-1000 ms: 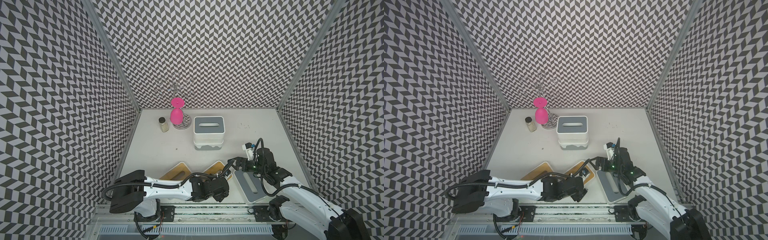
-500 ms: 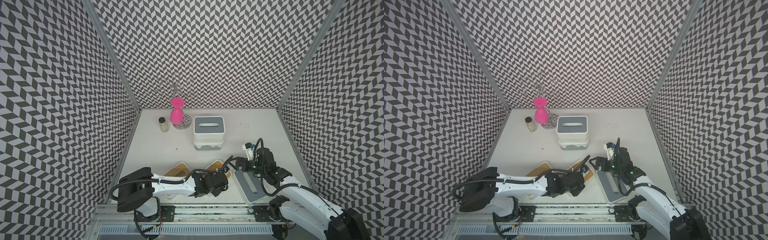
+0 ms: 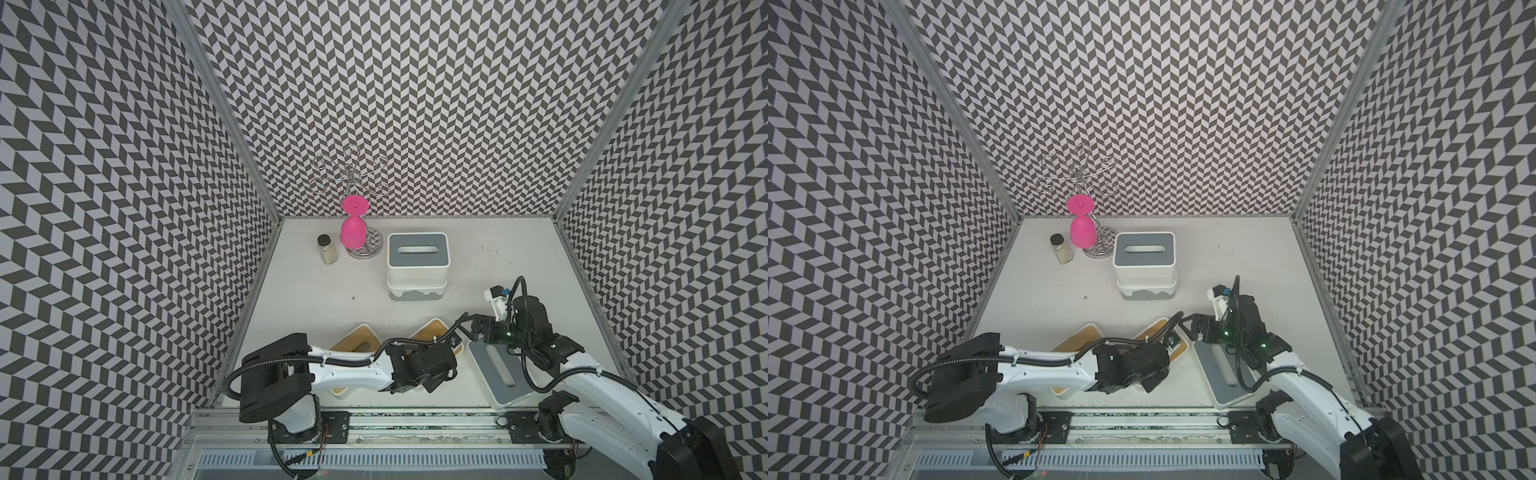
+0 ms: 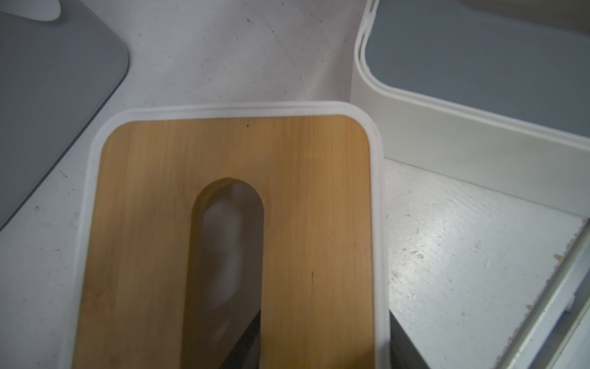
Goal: Stack the tissue boxes
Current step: Pick up the tissue box from the center of the board.
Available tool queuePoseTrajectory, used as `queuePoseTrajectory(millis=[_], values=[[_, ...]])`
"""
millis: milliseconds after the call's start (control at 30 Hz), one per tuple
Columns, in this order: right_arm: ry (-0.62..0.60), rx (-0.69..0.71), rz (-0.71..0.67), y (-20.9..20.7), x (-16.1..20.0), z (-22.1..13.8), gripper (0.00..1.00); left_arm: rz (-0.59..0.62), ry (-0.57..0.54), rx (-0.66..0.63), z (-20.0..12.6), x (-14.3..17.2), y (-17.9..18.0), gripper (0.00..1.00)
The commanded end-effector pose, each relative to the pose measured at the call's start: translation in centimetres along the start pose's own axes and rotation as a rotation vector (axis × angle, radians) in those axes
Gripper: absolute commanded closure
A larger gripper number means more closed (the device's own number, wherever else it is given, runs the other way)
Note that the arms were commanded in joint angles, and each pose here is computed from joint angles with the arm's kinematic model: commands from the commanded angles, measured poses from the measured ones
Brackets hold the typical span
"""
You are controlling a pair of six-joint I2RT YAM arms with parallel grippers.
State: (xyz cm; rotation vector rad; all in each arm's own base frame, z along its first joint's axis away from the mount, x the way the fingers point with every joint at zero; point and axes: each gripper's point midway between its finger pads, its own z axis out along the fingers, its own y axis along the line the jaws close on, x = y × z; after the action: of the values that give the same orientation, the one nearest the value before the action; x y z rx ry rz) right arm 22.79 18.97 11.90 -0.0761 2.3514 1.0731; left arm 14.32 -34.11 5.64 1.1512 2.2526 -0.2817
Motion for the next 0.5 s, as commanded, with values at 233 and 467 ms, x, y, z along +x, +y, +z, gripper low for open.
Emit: queuePoseTrajectory(millis=[233, 467], values=[[-0.043, -0.018, -0.035, 1.9, -1.8, -1.5, 0.03, 0.003, -0.094, 0.000, -2.3, -2.2, 0.6, 0.61], [0.006, -0.096, -0.038, 3.9, -1.3, -2.2, 0.03, -0.006, -0.181, -0.010, -5.1, -3.8, 1.6, 0.64]])
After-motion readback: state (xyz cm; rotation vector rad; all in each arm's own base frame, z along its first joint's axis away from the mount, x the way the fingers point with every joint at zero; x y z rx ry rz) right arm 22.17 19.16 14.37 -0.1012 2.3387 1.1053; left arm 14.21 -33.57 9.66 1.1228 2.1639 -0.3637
